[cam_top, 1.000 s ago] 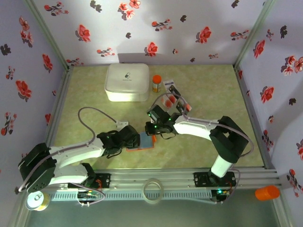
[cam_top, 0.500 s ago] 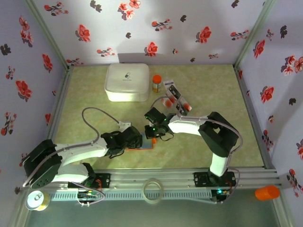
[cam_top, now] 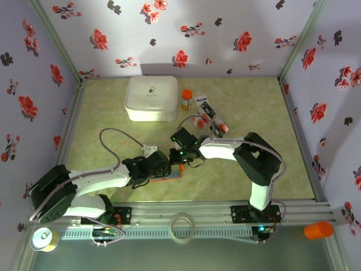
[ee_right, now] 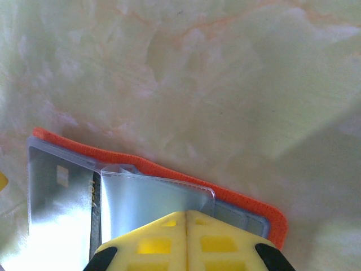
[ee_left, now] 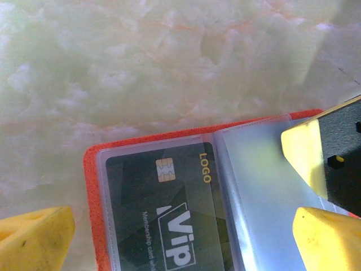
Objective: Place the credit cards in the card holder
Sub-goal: Flip over the card slot on the card holder.
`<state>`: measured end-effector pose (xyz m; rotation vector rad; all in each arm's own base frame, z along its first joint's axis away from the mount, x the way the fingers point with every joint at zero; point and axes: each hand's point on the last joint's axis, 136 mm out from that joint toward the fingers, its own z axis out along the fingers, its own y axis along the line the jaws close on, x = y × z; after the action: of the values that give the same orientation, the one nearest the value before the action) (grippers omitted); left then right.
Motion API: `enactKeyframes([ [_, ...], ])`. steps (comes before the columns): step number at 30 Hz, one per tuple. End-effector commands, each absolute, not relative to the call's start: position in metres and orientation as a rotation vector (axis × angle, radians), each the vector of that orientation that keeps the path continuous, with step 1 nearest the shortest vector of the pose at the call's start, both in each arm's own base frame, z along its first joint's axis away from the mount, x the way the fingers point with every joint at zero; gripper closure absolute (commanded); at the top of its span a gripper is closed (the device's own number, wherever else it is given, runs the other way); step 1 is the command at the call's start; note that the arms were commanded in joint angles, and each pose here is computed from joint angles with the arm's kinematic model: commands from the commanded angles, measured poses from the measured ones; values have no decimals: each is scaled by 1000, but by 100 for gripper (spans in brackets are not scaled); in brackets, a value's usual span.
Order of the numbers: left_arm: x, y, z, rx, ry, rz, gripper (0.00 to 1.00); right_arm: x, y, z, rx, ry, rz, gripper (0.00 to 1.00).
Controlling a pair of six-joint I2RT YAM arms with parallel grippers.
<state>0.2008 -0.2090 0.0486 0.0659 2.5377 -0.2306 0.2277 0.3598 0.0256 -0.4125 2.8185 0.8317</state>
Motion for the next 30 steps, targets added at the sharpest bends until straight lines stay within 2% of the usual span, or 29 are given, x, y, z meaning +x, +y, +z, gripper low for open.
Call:
enactKeyframes([
  [1,200,-209,44,56,2529,-227,0,224,360,18,-386,2844,854,92],
  [12,198,-204,46,37,2511,-250,0,239,351,56,-445,2778,766,93],
  [30,197,-202,44,37,2517,-236,0,240,348,33,-452,2835,728,94],
])
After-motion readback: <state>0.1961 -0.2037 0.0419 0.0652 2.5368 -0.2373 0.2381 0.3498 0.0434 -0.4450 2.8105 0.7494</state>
